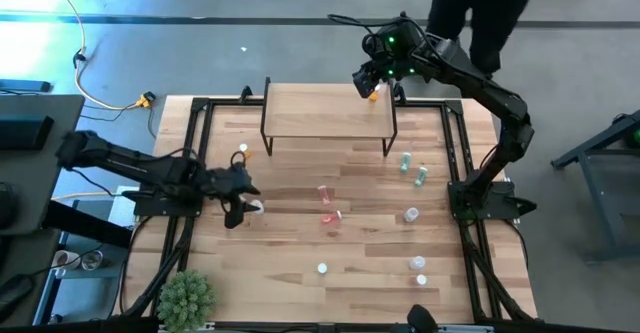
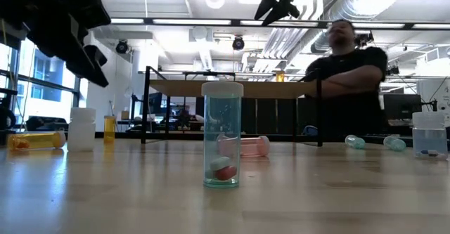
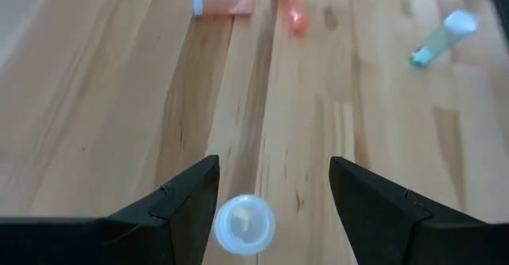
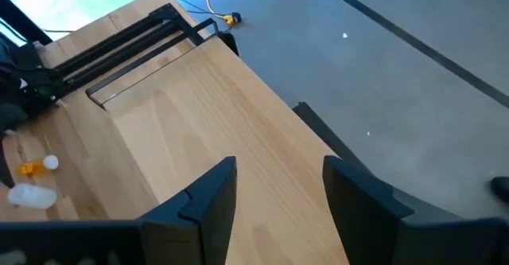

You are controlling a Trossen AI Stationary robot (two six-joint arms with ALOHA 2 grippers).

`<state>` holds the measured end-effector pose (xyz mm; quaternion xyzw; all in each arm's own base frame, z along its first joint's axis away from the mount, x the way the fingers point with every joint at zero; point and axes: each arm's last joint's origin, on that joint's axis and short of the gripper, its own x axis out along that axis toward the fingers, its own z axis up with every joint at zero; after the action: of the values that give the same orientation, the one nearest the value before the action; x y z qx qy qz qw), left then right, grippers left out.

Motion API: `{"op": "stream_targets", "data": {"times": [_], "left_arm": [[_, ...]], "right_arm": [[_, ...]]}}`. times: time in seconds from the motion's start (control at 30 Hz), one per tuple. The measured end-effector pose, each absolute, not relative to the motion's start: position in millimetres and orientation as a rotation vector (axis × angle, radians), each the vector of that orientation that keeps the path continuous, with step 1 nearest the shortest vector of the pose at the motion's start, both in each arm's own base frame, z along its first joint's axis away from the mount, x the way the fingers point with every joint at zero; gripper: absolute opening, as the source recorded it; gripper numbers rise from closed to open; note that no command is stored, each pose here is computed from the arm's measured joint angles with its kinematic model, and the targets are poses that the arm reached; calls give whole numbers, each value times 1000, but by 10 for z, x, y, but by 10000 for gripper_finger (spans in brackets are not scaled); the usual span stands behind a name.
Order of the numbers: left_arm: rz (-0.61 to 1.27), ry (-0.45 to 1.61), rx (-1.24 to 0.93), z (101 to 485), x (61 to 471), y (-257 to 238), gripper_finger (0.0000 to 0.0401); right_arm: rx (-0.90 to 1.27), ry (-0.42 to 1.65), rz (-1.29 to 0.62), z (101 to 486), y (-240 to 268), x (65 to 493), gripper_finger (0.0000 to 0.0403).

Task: Pick and place medicine bottles onto shelf by color
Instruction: Put the top left white pill bottle on the shelf

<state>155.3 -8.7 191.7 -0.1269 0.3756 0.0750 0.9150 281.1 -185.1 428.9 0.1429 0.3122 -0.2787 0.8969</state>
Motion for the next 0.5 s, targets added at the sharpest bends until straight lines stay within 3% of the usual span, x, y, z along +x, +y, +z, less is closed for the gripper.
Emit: {"op": "stream_targets", "data": {"times": [0.5], "left_arm": [[253,932,-276,1691,1637,-140,229]], "right_arm": [[288,649,-574,4288,-1851,2812,179]]}}
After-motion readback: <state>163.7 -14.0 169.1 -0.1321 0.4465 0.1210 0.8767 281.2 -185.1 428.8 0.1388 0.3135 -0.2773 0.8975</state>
